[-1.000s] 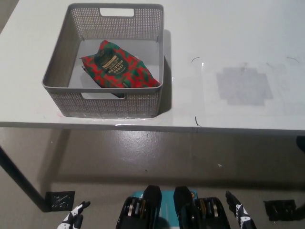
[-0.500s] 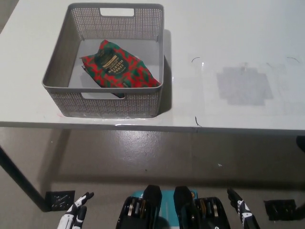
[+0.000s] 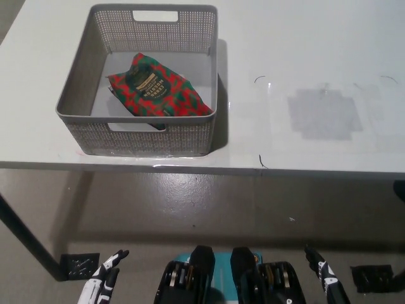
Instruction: Use the right hand to pick up a bag of coffee beans on the right hand side and place it into a container on the left hand side
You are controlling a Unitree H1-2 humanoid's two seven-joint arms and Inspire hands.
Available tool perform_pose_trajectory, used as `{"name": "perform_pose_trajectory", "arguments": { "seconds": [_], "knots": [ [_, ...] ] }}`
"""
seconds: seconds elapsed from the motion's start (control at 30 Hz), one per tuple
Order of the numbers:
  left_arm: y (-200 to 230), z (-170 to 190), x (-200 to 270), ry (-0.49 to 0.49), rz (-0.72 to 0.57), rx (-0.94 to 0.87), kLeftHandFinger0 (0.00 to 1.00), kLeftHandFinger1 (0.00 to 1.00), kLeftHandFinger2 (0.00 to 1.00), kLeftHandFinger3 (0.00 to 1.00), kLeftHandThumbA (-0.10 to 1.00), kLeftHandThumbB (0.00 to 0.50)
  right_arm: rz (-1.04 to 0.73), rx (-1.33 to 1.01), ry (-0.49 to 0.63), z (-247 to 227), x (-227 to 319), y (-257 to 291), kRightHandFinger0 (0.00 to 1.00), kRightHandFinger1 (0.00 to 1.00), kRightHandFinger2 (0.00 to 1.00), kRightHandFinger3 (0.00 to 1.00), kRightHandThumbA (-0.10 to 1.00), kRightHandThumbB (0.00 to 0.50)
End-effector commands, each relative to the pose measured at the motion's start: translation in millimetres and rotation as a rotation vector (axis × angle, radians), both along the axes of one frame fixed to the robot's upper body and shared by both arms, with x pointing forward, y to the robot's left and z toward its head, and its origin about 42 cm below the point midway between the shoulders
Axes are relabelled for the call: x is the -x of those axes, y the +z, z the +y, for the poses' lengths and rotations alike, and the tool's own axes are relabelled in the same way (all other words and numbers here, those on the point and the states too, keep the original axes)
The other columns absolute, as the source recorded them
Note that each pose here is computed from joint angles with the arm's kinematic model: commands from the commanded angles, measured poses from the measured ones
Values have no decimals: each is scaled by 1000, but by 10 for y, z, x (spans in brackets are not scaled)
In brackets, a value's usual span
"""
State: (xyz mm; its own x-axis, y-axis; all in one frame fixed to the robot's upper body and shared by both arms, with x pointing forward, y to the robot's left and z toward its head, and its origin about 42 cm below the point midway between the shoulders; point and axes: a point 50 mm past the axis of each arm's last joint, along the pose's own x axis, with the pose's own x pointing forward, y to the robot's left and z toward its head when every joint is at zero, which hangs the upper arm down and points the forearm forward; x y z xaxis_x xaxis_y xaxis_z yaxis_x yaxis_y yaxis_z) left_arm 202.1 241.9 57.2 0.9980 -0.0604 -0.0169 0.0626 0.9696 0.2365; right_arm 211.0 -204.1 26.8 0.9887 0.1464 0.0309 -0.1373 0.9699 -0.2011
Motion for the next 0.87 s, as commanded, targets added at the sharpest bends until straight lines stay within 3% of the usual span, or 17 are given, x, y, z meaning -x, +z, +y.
{"name": "perform_pose_trajectory", "arguments": {
  "seconds": [0.0, 0.3, 0.47, 0.83],
  "knots": [
    [81, -5, -21, -44, -42, 20, 1000, 1000, 1000, 1000, 1000, 323, -101, -15, 7, 21, -74, 114, 1000, 1000, 1000, 1000, 950, 290],
    [101, -7, -84, -92, -51, 28, 1000, 1000, 1000, 1000, 1000, 321, -112, -18, 18, 42, -145, 139, 1000, 1000, 1000, 1000, 947, 293],
    [109, -25, -103, -155, -39, 23, 1000, 1000, 1000, 1000, 1000, 395, -121, -17, 6, 14, -187, 158, 1000, 1000, 1000, 1000, 969, 276],
    [141, -72, -156, -220, -51, -2, 1000, 1000, 1000, 1000, 1000, 414, -167, -24, -76, -92, -348, 256, 1000, 1000, 1000, 1000, 935, 224]
  ]
}}
